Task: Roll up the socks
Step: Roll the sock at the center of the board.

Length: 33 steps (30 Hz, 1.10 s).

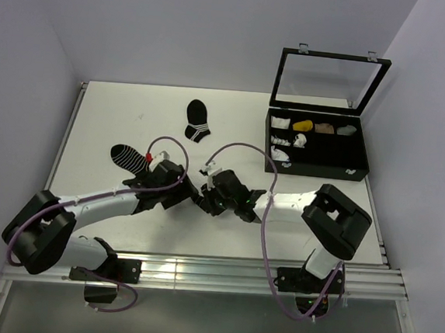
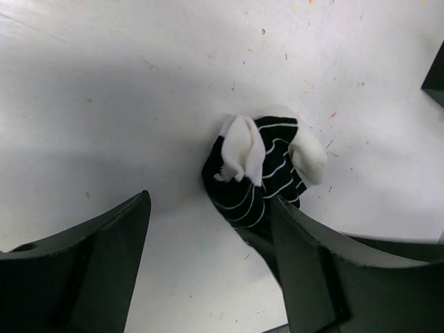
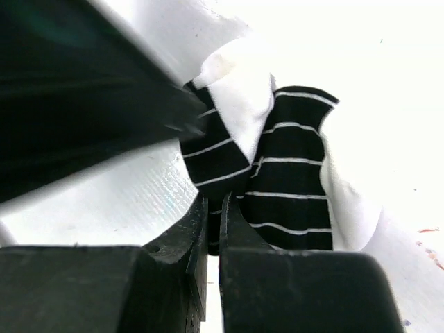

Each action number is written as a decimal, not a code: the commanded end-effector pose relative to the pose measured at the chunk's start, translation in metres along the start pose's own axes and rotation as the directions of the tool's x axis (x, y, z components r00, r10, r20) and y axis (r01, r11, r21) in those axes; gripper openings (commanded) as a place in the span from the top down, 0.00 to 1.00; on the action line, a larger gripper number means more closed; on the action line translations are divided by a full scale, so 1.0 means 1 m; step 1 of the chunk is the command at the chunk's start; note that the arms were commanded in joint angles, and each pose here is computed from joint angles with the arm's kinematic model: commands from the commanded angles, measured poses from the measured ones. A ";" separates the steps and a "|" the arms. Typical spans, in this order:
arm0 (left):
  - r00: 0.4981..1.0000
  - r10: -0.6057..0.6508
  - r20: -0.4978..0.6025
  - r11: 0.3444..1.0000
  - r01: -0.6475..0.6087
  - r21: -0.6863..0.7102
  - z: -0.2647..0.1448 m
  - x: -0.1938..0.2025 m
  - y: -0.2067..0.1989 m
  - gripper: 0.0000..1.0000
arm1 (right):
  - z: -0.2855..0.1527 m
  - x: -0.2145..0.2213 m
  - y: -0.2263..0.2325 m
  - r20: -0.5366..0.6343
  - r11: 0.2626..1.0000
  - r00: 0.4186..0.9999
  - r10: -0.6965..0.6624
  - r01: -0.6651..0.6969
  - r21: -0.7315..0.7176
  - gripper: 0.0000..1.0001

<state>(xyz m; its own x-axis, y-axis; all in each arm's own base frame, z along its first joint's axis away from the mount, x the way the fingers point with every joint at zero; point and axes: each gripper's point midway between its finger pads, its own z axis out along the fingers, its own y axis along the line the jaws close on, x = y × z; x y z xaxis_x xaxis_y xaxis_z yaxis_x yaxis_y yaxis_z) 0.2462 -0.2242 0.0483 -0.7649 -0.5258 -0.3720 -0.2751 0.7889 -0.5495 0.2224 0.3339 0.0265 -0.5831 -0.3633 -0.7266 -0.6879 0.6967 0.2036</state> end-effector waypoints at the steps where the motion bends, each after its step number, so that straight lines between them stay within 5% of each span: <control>1: 0.993 -0.067 0.100 0.997 0.062 0.049 -0.012 -0.019 -0.008 0.24 | -0.012 0.002 0.013 -0.045 0.966 0.983 0.178 -0.184 -0.183 1.00; 15: 0.998 -0.045 0.051 0.985 0.036 0.166 -0.007 -0.007 -0.027 0.24 | -0.013 0.018 -0.006 -0.253 0.636 0.771 0.585 -0.630 -0.446 1.00; 33: 1.000 0.005 -0.017 0.997 -0.003 0.082 0.030 0.014 -0.014 0.37 | 0.000 0.037 -0.022 -0.299 0.647 0.733 0.611 -0.680 -0.346 1.00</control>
<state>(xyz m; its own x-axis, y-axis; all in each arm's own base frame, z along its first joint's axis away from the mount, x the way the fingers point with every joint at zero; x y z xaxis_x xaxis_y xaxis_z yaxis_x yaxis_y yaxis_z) 0.2571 -0.2496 0.0348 -0.7633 -0.5385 -0.3568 -0.2319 0.7440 -0.6267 0.2256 0.3145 0.0211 -0.9584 -0.0107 -0.2851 -0.2646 0.4072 0.8741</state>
